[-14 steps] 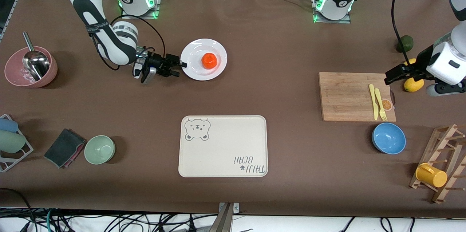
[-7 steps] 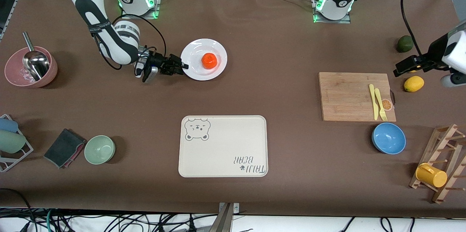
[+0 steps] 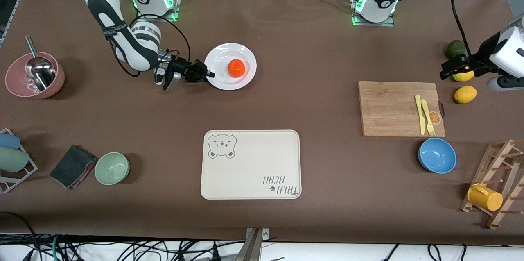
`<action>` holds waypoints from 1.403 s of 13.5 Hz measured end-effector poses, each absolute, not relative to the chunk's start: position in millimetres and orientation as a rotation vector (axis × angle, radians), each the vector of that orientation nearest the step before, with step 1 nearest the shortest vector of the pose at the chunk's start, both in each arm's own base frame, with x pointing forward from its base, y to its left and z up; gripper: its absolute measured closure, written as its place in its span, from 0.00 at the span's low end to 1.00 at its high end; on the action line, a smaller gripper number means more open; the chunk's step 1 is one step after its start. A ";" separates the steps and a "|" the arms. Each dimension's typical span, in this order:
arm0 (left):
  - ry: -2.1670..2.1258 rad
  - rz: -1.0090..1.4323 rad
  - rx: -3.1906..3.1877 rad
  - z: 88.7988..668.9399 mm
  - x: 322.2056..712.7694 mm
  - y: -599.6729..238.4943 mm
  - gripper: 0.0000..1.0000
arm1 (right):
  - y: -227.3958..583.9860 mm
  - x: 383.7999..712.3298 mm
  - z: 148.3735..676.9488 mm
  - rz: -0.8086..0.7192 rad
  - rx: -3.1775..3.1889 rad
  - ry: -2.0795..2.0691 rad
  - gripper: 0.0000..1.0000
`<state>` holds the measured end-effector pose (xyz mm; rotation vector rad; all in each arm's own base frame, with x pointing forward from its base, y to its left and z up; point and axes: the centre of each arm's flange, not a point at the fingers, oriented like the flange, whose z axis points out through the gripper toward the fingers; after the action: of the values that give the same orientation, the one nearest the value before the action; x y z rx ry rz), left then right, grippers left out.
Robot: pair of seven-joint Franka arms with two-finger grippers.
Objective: Place orange and plate with both arms
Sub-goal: 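Grip the white plate rim with the right gripper, then slide the plate with the right gripper onto the bear placemat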
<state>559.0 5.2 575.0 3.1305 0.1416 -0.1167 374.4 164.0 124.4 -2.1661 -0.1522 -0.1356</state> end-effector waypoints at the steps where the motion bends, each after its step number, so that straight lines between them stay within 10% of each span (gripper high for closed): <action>1: 0.132 -0.117 3.131 575.0 559.0 2.6 0.00 | 163.6 372.9 123.6 -0.138 -2.167 -0.161 0.66; 8: 0.131 -0.135 3.132 568.5 561.7 9.0 0.00 | 163.7 362.9 114.8 -0.177 -2.145 -0.198 0.95; 19: 0.079 -0.183 3.134 558.9 563.3 -9.6 0.00 | 158.3 390.8 123.9 -0.221 -2.133 -0.096 0.95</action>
<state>563.3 -9.6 558.9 3.1342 0.0791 -0.1827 390.8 158.3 123.9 -2.1332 -0.0956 -0.2210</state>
